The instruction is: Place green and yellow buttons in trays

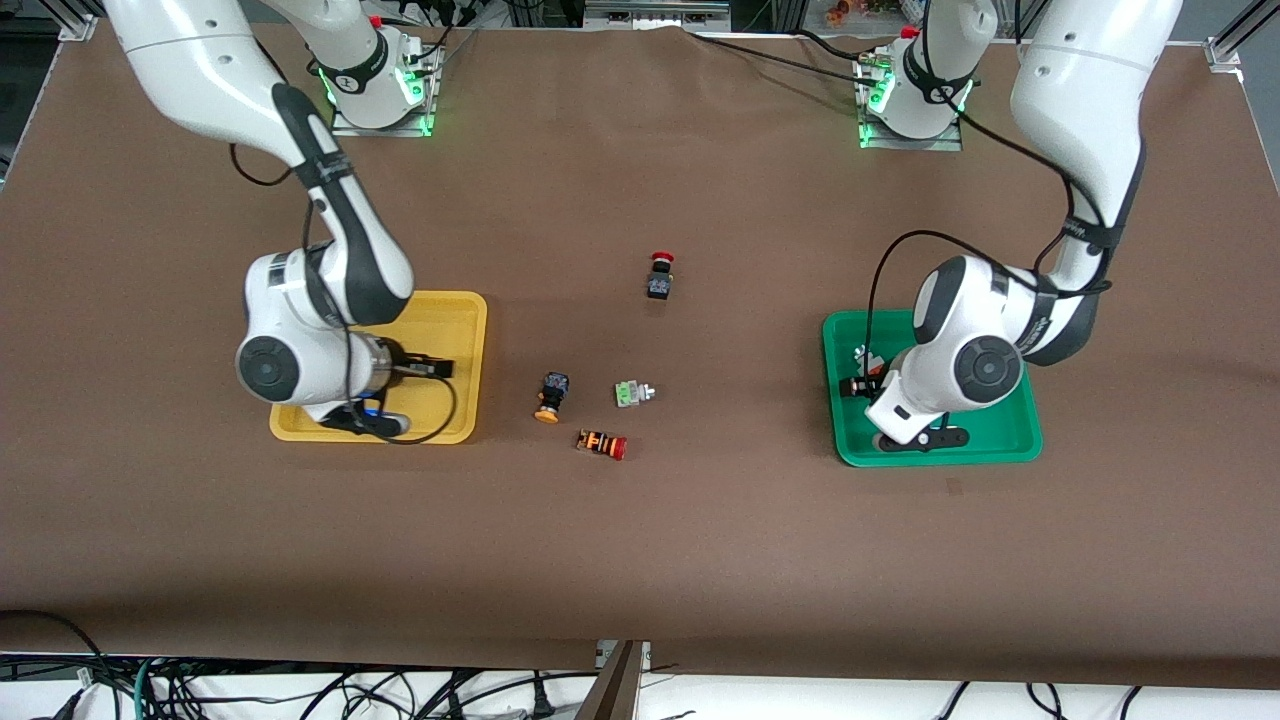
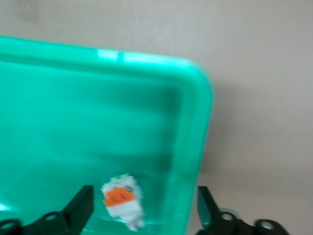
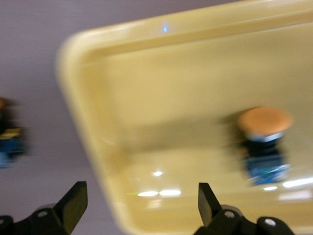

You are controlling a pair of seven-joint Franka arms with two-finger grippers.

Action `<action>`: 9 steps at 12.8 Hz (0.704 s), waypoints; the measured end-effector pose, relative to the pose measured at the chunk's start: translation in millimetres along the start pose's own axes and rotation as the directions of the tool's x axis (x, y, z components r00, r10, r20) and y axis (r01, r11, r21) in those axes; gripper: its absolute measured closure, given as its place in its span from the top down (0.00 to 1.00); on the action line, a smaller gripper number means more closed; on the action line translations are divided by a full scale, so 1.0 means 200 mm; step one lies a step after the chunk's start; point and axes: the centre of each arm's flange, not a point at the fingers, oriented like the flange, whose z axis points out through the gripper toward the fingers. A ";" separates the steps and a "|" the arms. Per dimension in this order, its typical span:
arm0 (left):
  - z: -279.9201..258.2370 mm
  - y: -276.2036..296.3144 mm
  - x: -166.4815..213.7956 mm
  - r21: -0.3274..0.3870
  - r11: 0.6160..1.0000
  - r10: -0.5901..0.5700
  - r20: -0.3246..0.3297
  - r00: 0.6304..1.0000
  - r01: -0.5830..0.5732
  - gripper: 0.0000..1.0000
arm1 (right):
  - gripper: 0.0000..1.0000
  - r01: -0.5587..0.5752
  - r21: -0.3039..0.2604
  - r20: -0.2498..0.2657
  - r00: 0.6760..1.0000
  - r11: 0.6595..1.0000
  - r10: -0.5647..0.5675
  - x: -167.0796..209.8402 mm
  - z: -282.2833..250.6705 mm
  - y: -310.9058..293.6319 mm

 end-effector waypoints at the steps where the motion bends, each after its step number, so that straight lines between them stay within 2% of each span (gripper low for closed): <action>1: -0.10 0.08 -0.03 -0.021 0.994 -0.106 -0.024 0.994 0.106 1.00 | 1.00 -0.041 0.029 -0.027 0.999 0.999 0.042 -0.05 0.00 -0.15; 3: -0.20 0.21 -0.07 -0.063 0.956 -0.291 -0.038 0.956 0.288 1.00 | 1.00 -0.124 0.090 -0.077 0.988 0.988 0.131 -0.10 0.09 -0.36; 5: -0.26 0.25 -0.08 -0.084 0.871 -0.484 0.014 0.875 0.483 1.00 | 1.00 -0.168 0.135 -0.108 0.977 0.976 0.183 -0.11 0.26 -0.48; 7: -0.30 0.27 -0.08 -0.097 0.763 -0.634 0.080 0.769 0.639 1.00 | 1.00 -0.182 0.163 -0.130 0.970 0.970 0.204 -0.10 0.40 -0.54; 9: -0.34 0.31 -0.09 -0.110 0.628 -0.750 0.179 0.637 0.770 1.00 | 0.97 -0.179 0.171 -0.143 0.968 0.969 0.205 -0.09 0.46 -0.56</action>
